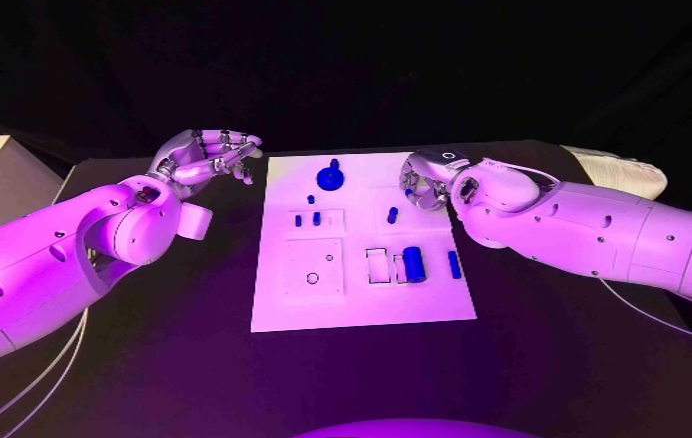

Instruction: Assemble the parts on the task board

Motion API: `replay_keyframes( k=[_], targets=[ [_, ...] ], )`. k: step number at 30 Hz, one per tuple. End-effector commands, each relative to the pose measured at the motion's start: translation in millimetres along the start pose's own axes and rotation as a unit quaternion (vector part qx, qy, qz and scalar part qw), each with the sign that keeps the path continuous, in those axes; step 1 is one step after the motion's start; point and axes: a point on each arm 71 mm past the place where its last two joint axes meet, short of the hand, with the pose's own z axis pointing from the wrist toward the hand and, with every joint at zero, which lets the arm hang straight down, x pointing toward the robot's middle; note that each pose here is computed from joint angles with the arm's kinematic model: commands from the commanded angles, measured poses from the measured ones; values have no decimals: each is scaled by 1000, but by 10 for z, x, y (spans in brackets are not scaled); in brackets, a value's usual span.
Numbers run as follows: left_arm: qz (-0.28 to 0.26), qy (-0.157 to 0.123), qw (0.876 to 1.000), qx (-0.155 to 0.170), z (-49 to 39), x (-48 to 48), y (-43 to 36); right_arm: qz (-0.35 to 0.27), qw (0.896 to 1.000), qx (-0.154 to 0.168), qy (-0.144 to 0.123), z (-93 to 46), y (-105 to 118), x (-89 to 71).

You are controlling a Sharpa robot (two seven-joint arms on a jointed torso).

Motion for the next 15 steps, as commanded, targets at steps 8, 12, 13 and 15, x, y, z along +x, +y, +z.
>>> replay_keyframes(
  k=[8, 12, 13, 15],
  targets=[
    [2, 10, 1000, 0, -4, 15, -5, -9, 1000, -3, 27, -25, 67, 137],
    [3, 9, 1000, -1, -10, 3, -2, -15, 1000, 2, 18, -30, 66, 129],
    [3, 9, 1000, -1, -10, 1, -1, -16, 1000, 4, 15, -31, 65, 125],
    [3, 9, 1000, -1, -13, -2, -2, -17, 1000, 7, 10, -35, 63, 118]
  ],
)
